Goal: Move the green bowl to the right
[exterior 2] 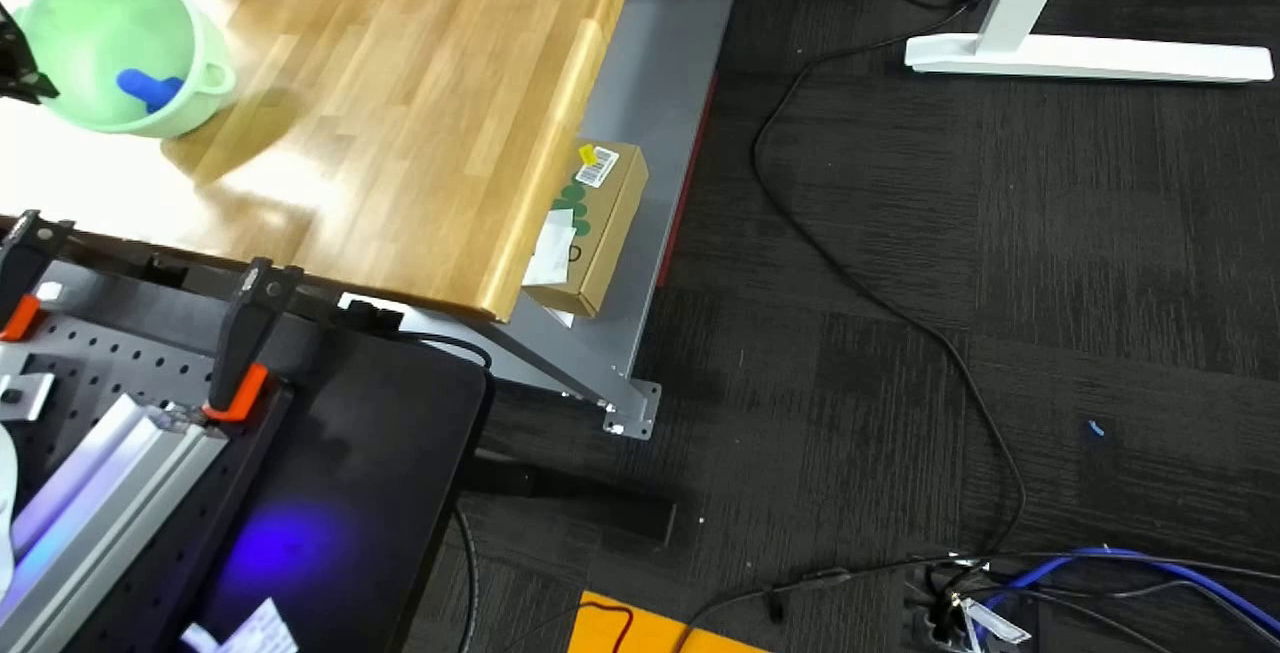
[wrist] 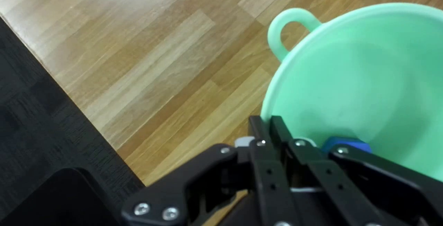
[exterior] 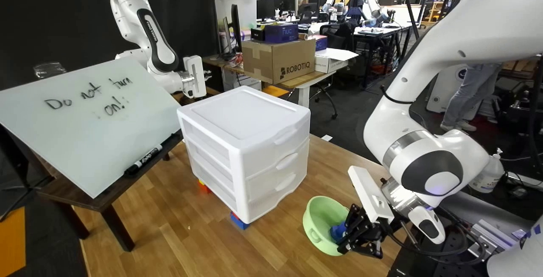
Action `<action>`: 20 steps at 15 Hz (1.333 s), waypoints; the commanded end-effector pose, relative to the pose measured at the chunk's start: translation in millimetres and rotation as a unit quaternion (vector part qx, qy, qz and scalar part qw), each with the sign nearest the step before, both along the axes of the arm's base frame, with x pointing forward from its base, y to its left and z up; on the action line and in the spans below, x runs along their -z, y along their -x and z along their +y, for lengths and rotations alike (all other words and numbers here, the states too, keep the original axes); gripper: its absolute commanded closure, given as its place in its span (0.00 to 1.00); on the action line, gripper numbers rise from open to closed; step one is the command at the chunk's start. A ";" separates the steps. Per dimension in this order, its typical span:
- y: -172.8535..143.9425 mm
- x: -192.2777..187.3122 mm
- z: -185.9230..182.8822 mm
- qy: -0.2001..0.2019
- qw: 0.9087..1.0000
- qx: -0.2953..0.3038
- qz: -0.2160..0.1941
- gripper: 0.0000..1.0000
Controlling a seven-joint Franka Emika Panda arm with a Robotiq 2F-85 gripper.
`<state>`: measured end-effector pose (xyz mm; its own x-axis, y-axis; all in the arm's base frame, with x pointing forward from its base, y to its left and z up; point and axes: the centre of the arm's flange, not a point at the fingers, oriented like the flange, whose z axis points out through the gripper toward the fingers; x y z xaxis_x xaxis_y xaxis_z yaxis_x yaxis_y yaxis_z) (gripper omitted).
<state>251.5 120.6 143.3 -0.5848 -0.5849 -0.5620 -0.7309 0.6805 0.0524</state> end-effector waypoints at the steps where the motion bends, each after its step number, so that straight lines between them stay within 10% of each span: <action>1: 39.3 16.3 -20.7 -0.039 0.998 0.044 0.007 0.98; 3: 36.7 19.3 -23.0 -0.053 0.997 0.056 0.000 0.98; 4: 35.0 20.8 -24.4 -0.059 0.996 0.061 -0.004 0.68; 14: 15.0 26.3 -24.3 -0.068 0.992 0.015 -0.103 0.05; 20: 14.9 1.1 -4.4 -0.008 0.978 -0.103 -0.180 0.00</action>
<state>290.3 100.6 111.5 -0.3428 -0.5899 -0.7310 -0.7866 0.6057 -0.1199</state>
